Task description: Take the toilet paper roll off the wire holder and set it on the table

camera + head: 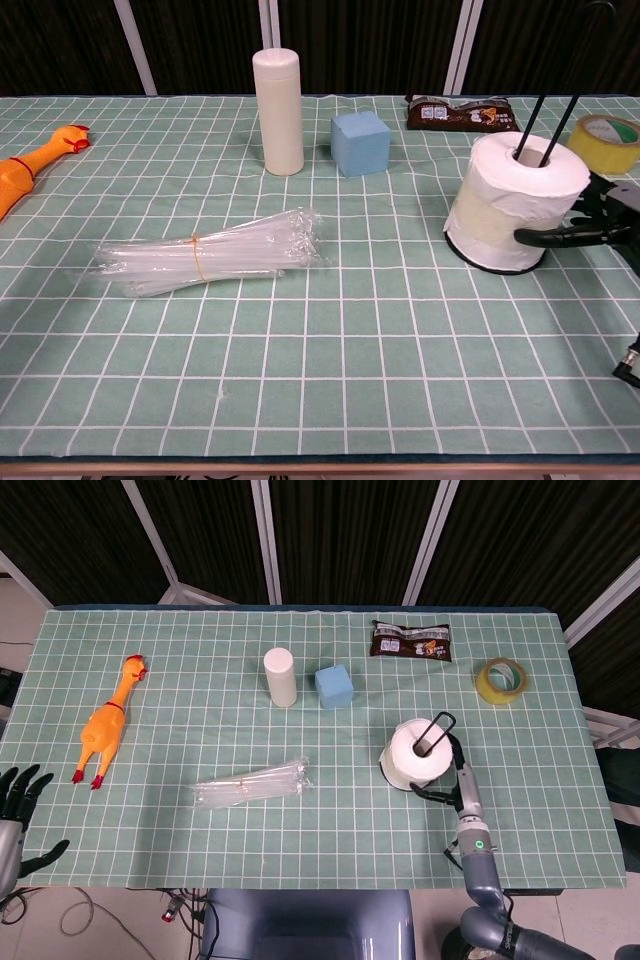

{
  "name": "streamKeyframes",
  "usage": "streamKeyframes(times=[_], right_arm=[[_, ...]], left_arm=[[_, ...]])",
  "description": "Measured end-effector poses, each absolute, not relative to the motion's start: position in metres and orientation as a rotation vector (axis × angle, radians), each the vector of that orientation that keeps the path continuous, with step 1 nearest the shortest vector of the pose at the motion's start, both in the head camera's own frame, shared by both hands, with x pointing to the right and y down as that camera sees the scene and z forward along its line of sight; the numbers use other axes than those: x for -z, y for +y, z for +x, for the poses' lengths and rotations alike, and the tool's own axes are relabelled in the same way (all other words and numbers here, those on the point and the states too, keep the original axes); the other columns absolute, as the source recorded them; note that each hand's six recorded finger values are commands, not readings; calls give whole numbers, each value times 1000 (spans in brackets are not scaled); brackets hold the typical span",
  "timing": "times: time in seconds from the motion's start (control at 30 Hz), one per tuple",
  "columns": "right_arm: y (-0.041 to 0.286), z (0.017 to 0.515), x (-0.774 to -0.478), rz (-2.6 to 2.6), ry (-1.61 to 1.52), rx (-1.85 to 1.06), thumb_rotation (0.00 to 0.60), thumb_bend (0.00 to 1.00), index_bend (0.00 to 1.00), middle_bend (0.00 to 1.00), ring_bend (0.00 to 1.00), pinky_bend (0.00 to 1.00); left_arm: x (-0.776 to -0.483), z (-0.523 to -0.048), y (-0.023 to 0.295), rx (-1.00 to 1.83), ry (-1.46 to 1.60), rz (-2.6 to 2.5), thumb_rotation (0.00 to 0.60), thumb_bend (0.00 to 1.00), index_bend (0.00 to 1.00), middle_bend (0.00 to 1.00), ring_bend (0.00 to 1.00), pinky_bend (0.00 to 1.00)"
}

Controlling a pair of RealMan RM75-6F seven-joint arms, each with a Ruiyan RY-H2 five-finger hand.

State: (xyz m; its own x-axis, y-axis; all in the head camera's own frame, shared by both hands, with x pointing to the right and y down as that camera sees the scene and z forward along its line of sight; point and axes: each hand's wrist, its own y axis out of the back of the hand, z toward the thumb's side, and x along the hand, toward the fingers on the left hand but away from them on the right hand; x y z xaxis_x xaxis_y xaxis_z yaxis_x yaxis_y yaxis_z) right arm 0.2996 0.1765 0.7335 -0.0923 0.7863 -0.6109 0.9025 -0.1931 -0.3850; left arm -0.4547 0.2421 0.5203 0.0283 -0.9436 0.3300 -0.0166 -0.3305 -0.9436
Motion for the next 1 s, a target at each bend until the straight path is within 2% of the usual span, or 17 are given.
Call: streamKeyframes(times=[0.77,0.83,1.0], right_arm=[[157,282,-758,1970,1811,1104,600,0,4,9,0,0],[158,282,-754,1974,1817,1090,600,0,35,49,0,0],[158,282,-742,1968,1858,1051,600,0,215,186,0,0]], left_arm=[[-523,-454,242,1439,1026,-1477,600,45,141,44,0,0],[-524,-454,242,1441,1026,-1476,600,44,141,44,0,0],[-523,-454,242,1439,1027,-1474,600,45,141,44,0,0]])
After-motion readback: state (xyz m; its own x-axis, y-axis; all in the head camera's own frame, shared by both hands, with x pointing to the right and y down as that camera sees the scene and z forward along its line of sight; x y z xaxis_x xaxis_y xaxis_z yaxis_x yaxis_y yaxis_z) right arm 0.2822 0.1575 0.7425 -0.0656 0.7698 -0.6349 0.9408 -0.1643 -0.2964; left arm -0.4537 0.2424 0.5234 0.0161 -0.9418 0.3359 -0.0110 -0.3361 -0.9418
